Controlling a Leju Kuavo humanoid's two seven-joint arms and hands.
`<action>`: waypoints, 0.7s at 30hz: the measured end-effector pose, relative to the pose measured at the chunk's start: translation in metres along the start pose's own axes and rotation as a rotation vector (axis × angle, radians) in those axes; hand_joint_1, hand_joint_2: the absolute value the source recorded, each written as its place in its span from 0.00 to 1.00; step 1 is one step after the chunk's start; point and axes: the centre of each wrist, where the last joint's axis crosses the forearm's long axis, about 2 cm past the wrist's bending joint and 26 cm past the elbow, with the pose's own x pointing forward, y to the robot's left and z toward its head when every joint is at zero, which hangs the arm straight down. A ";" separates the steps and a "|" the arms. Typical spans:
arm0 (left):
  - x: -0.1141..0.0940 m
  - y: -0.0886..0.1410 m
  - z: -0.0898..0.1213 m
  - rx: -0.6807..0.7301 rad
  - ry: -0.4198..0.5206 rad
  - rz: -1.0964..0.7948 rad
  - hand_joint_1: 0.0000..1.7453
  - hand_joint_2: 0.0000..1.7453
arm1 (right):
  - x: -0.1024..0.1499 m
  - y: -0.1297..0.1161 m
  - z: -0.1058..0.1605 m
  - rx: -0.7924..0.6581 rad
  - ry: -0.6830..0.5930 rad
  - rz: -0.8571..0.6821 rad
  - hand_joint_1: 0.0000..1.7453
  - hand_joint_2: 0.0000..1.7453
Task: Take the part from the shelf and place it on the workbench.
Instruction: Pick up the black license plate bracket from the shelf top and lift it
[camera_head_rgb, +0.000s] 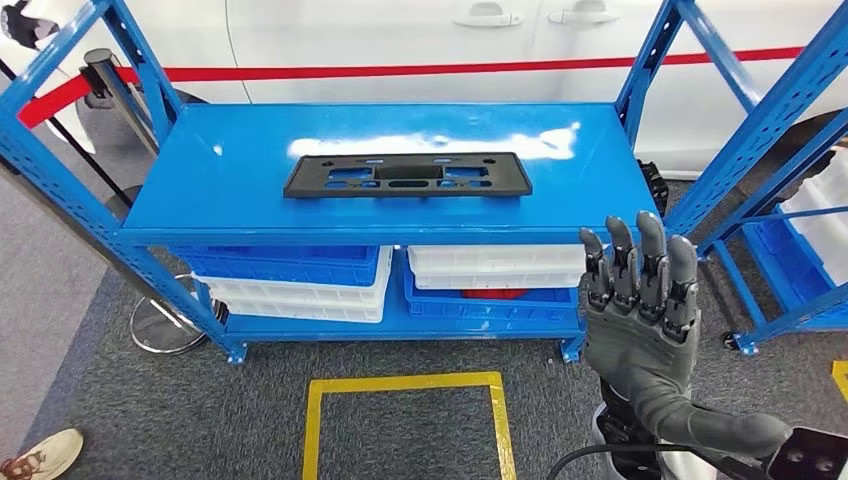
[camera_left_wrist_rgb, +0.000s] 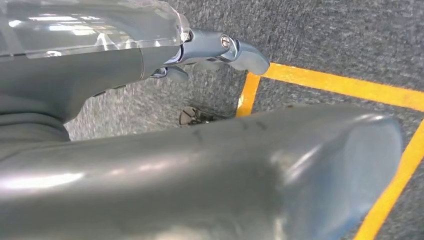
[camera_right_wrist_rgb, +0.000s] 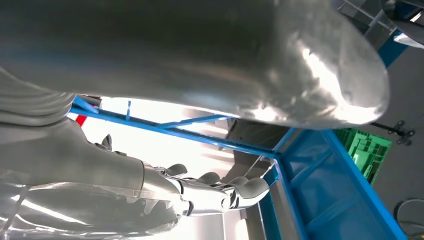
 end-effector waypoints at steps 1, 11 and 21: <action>0.000 0.000 0.000 0.001 0.000 0.002 0.00 0.00 | 0.000 0.000 0.000 0.000 0.001 0.000 0.00 0.00; 0.000 0.000 0.000 0.009 -0.004 0.021 0.00 0.00 | -0.003 0.000 0.002 0.004 0.018 -0.006 0.00 0.00; -0.002 0.001 0.001 0.015 -0.008 0.036 0.00 0.00 | -0.005 0.001 0.002 0.012 0.020 -0.019 0.00 0.00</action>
